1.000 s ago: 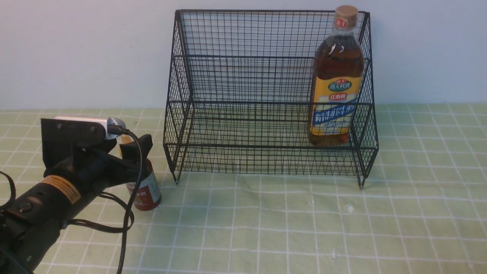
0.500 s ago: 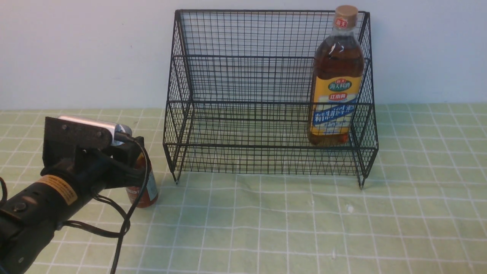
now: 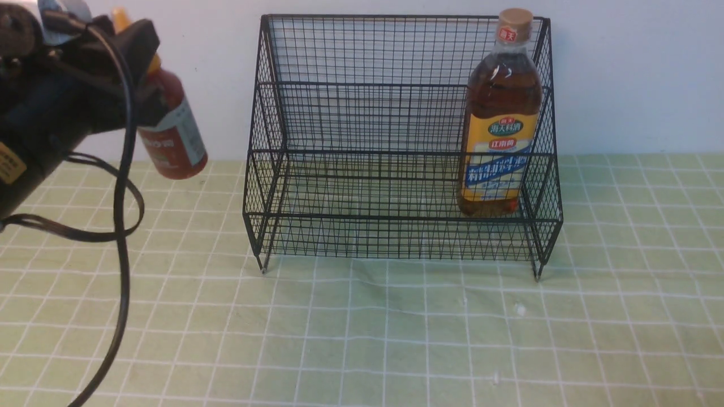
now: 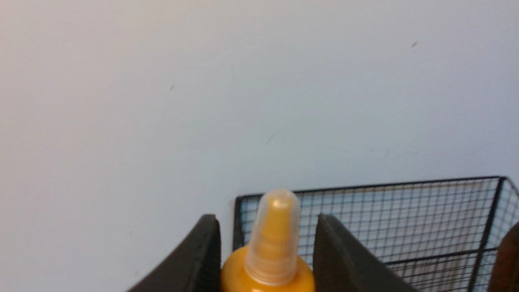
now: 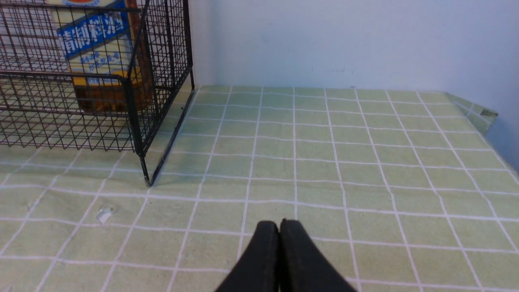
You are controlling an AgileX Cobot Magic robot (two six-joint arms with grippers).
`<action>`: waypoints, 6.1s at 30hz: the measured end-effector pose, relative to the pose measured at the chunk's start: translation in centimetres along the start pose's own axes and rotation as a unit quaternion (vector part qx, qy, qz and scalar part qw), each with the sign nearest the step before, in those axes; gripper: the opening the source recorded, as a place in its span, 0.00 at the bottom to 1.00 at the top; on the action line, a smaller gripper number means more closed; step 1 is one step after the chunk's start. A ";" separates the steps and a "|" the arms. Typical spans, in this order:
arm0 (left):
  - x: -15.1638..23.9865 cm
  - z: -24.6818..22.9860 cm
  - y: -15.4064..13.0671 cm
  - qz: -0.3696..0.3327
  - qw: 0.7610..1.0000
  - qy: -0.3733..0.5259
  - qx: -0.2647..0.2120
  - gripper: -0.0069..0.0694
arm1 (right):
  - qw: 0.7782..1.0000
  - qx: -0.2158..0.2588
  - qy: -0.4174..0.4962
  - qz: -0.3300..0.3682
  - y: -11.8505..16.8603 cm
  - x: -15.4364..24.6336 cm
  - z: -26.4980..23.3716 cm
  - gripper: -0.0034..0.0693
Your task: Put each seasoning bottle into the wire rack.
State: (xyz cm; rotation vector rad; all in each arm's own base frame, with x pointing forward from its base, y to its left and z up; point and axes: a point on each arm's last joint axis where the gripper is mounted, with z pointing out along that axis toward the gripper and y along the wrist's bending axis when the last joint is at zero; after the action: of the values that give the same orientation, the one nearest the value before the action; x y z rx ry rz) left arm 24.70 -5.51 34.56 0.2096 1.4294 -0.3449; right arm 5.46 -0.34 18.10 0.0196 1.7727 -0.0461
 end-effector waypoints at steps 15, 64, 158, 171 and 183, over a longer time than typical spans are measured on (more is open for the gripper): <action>5.9 6.6 -4.0 -0.018 0.991 0.070 0.115 0.44 | 1.000 0.000 0.000 0.000 0.0 0.0 0.0 0.03; 12.9 8.7 -3.1 -0.046 0.980 0.173 0.088 0.52 | 1.000 0.000 0.000 0.000 0.0 0.0 0.0 0.03; 14.7 -22.2 -1.0 0.048 0.963 0.219 -0.151 0.08 | 1.000 0.000 0.001 0.011 0.0 0.0 0.0 0.03; 14.7 -22.2 -1.0 0.048 0.963 0.219 -0.151 0.08 | 1.000 0.000 0.001 0.011 0.0 0.0 0.0 0.03; 14.7 -22.2 -1.0 0.048 0.963 0.219 -0.151 0.08 | 1.000 0.000 0.001 0.011 0.0 0.0 0.0 0.03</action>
State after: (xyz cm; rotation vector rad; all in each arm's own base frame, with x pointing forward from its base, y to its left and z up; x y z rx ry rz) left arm 5.21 -0.33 17.08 0.1094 1.8804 0.0080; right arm 5.45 -0.35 18.07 0.0397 1.7748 -0.0303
